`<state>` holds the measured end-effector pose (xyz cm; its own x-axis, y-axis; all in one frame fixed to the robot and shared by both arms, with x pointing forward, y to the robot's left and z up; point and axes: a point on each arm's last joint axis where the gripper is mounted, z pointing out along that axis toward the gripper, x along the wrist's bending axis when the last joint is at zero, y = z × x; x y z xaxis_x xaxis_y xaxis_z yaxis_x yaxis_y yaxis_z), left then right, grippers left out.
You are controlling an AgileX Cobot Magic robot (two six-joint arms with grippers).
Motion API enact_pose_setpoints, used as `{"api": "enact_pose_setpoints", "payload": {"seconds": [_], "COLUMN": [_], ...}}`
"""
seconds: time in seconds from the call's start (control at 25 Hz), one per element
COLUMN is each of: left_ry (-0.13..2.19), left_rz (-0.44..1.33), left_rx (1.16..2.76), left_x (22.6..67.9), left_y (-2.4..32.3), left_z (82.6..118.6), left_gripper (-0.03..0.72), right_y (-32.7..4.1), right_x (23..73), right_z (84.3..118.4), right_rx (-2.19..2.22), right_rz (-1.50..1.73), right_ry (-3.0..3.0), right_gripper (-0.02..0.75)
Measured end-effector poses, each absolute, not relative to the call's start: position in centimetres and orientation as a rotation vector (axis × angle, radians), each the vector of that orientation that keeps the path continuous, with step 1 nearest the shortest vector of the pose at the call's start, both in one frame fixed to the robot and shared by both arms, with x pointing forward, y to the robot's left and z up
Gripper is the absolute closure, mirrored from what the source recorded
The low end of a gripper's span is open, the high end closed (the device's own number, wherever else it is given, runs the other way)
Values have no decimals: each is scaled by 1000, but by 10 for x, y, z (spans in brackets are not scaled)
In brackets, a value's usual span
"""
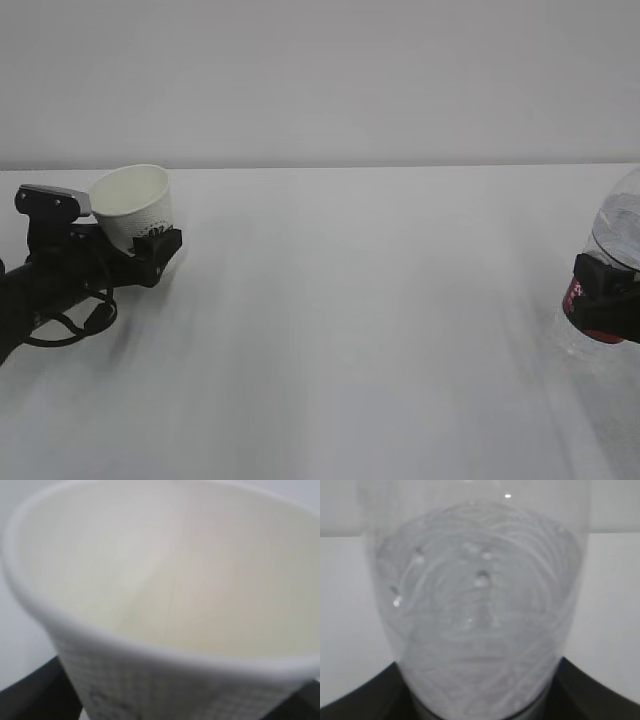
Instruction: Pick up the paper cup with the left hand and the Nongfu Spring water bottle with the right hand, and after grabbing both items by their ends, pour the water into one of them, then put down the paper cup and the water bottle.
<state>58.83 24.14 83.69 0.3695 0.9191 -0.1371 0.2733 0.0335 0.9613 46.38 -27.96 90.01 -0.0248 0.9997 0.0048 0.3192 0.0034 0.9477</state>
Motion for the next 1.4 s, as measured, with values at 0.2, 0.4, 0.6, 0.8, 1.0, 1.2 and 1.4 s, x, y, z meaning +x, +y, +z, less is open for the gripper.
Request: {"api": "enact_pose_setpoints", "payload": {"seconds": [0.2, 0.4, 0.6, 0.8, 1.0, 1.2, 1.4], "left_ry": [1130, 1130, 1123, 1060, 973, 927, 892], "left_rz": [712, 712, 709, 668, 632, 558, 488], "left_rx": [1492, 1492, 1495, 1538, 1567, 1569, 1576], "left_x": [588, 588, 588, 585, 583, 578, 571], "left_y": [241, 241, 241, 235, 225, 206, 184], "left_z": [837, 837, 837, 837, 845, 850, 852], "left_gripper": [18, 88, 163, 172, 175, 176, 176], "right_y": [-280, -280, -280, -280, -280, -280, -281], "right_x": [464, 464, 464, 464, 464, 464, 464], "right_z": [900, 900, 900, 900, 900, 900, 900], "right_rx": [1433, 1433, 1433, 1433, 1433, 1437, 1442], "right_rz": [1057, 1057, 1057, 1057, 1057, 1052, 1049], "right_ry": [1464, 1464, 1464, 1464, 1464, 1458, 1452], "right_gripper": [316, 316, 316, 316, 316, 316, 316]}}
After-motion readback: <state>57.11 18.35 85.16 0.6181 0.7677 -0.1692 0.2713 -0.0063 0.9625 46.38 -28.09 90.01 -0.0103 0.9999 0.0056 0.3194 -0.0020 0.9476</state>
